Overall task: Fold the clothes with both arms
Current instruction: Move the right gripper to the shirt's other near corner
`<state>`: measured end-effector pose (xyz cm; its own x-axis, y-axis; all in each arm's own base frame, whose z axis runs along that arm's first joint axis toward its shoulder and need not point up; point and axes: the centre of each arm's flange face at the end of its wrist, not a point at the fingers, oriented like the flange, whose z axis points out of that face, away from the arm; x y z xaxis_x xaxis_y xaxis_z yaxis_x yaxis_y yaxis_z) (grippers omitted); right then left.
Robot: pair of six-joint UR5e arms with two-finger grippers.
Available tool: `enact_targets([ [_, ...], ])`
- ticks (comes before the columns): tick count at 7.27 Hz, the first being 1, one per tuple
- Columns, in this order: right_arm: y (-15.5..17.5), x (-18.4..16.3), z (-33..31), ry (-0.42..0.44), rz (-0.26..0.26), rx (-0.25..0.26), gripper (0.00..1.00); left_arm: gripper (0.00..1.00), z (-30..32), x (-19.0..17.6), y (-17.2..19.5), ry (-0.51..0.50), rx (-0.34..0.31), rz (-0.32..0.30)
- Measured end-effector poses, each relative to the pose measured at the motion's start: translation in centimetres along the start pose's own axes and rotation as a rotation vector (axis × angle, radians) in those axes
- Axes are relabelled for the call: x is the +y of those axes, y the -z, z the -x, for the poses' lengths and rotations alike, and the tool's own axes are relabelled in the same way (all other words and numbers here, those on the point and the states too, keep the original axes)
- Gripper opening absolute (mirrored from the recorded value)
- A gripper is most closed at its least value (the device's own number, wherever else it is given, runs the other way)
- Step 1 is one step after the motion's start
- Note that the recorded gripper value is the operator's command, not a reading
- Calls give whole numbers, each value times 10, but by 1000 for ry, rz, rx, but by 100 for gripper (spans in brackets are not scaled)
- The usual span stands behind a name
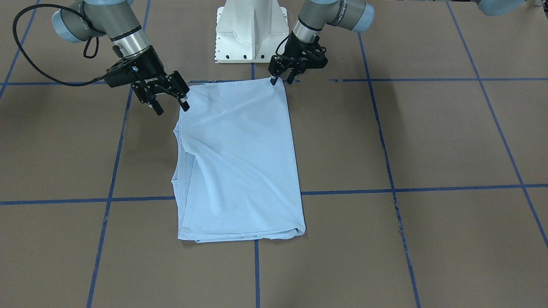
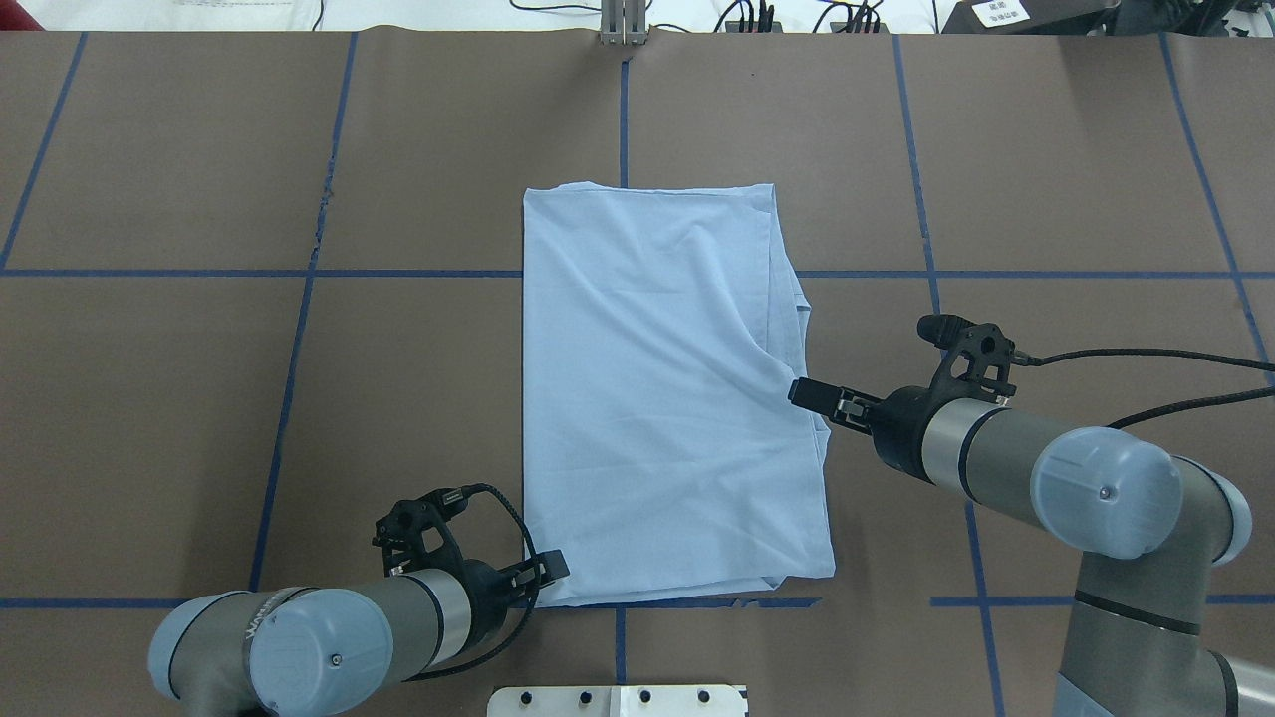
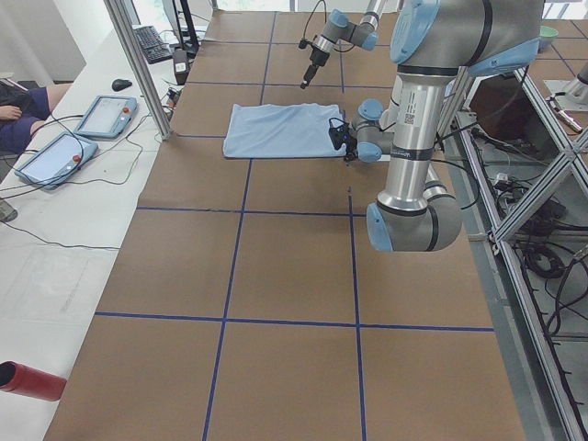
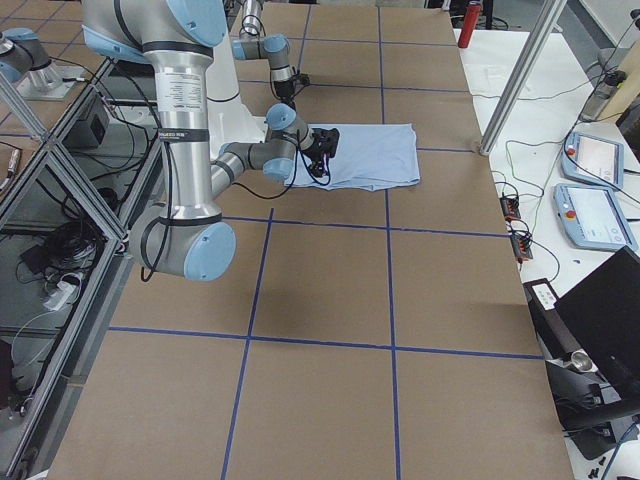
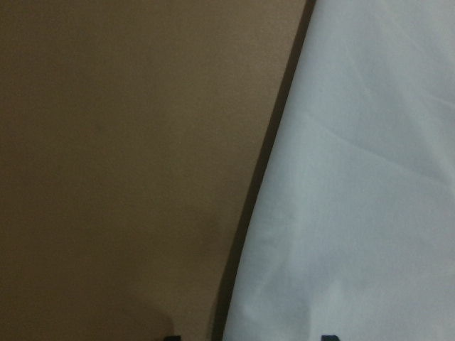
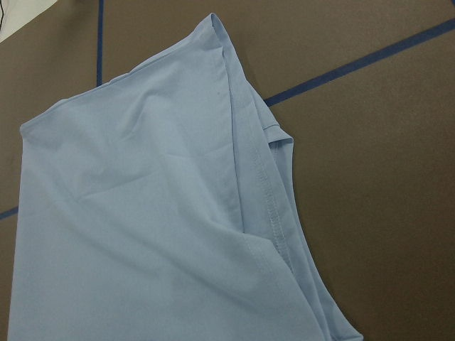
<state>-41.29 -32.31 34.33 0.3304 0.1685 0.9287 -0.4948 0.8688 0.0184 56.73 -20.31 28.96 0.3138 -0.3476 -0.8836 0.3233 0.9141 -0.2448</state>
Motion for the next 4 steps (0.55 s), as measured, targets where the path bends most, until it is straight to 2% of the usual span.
enact_targets([
  [1,0,0,0,-2,0,0,100,70,-3,2,-3,-1,1,2],
  [2,0,0,-1,-3,0,1,100,60,-6,4,-6,-1,1,2],
  [3,-1,0,-1,-3,0,2,100,38,-8,5,-7,2,2,1],
  [4,-1,0,-1,-4,0,2,100,2,-9,5,-8,8,4,1],
])
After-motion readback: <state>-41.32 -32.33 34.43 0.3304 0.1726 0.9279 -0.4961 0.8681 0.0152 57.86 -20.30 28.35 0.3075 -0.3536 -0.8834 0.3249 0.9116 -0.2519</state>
